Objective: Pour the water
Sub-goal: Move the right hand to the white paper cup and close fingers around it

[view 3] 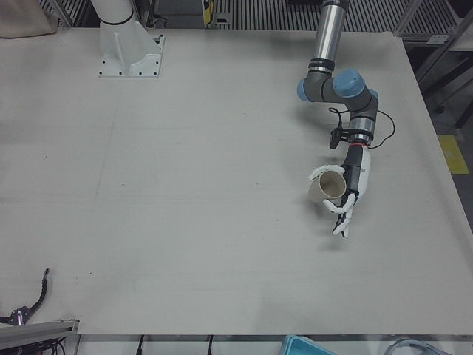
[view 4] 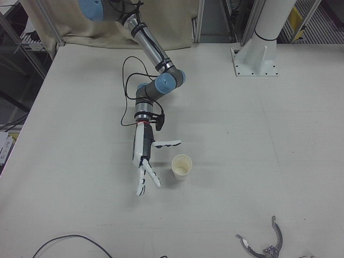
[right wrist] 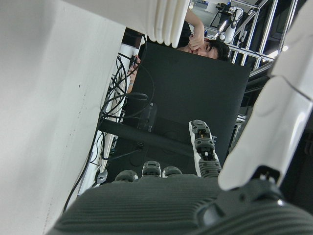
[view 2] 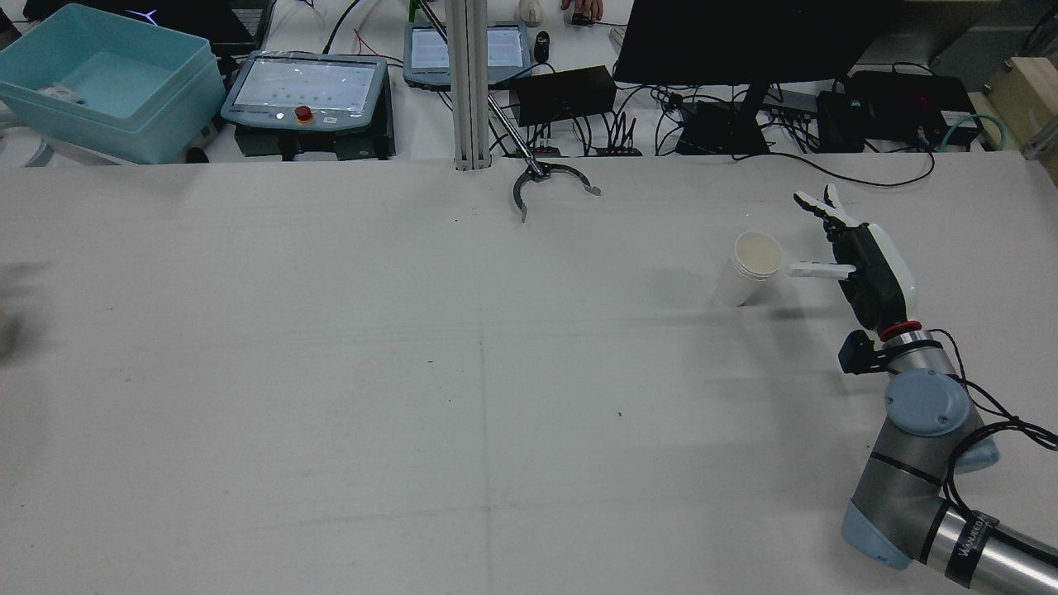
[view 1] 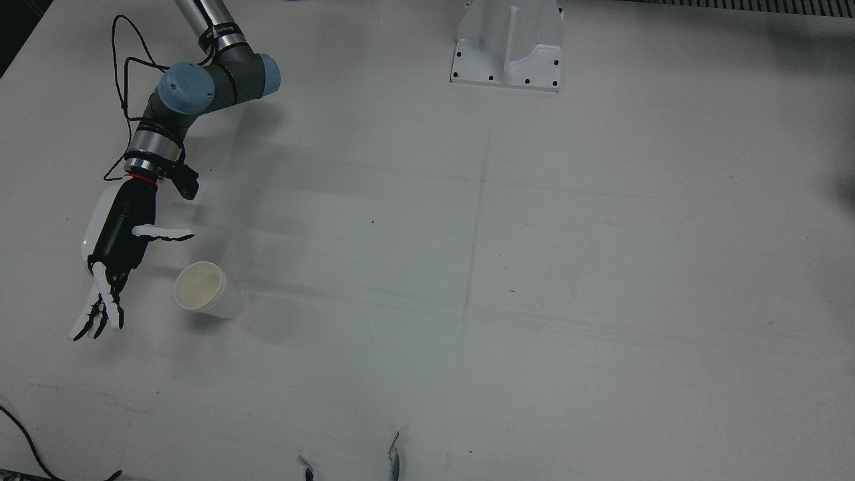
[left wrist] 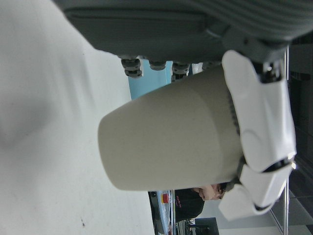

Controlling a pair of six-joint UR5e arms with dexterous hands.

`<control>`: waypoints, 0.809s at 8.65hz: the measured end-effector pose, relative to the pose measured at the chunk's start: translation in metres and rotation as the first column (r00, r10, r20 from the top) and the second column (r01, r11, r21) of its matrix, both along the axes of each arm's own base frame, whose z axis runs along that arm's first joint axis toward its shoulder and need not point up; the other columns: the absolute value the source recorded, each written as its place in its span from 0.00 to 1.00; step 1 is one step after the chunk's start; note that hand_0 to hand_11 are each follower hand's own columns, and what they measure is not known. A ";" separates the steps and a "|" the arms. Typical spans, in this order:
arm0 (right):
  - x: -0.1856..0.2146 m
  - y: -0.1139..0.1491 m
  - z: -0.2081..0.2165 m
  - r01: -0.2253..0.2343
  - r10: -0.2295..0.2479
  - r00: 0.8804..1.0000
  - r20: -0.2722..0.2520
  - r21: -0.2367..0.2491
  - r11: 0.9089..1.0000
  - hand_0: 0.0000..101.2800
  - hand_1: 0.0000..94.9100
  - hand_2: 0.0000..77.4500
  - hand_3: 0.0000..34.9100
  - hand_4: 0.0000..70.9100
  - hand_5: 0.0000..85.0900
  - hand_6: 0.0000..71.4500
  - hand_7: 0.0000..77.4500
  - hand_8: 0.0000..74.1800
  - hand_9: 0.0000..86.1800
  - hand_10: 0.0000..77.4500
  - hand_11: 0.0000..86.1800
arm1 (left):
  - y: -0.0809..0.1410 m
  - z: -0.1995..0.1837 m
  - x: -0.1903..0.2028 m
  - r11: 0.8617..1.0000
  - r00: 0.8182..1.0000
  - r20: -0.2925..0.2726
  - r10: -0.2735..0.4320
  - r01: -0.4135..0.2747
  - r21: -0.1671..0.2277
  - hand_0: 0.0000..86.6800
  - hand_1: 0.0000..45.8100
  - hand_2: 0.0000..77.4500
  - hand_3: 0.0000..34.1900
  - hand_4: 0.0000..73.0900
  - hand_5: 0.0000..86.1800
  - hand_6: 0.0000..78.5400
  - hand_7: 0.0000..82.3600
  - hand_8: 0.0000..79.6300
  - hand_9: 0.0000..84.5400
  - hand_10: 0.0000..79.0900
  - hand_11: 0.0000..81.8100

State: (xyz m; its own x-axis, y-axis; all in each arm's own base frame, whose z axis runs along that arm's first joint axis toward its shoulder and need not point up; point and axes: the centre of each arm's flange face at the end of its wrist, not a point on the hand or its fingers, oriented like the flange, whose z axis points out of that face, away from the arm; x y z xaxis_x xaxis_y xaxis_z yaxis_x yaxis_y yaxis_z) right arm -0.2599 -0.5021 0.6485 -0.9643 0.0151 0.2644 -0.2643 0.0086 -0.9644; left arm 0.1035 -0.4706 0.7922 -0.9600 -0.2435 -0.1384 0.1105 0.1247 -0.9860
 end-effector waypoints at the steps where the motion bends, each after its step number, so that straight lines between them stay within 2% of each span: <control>1: -0.004 0.002 0.008 0.006 -0.006 1.000 -0.013 -0.011 1.000 0.50 0.10 0.01 0.00 0.18 0.04 0.01 0.01 0.05 0.06 0.01 0.01 | 0.006 0.005 -0.004 1.000 1.000 0.001 -0.001 0.001 -0.002 0.56 0.43 0.38 0.00 0.33 0.68 0.00 0.27 0.00 0.04 0.05 0.09; 3: -0.012 0.001 0.011 0.015 -0.015 1.000 -0.027 -0.020 1.000 0.50 0.10 0.01 0.00 0.18 0.04 0.01 0.01 0.05 0.06 0.01 0.01 | 0.015 0.013 -0.011 1.000 1.000 0.003 -0.002 0.002 -0.006 0.55 0.43 0.38 0.00 0.33 0.68 0.00 0.27 0.00 0.04 0.05 0.09; 7: -0.042 -0.002 -0.006 0.046 -0.046 0.998 -0.039 -0.002 0.999 0.51 0.10 0.01 0.00 0.21 0.05 0.01 0.01 0.05 0.06 0.01 0.01 | 0.019 0.017 -0.015 1.000 1.000 0.000 -0.005 0.005 -0.002 0.54 0.43 0.38 0.00 0.33 0.68 0.00 0.27 0.00 0.04 0.05 0.09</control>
State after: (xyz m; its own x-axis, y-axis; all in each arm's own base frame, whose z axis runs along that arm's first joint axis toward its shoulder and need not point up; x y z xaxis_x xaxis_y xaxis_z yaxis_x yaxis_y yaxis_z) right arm -0.3023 -0.5040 0.6421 -0.9516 0.0600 0.3014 -0.3007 0.0206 -0.9535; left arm 0.0890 -0.4517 0.8096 -0.9613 -0.2386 -0.1379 0.1113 0.1217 -0.9863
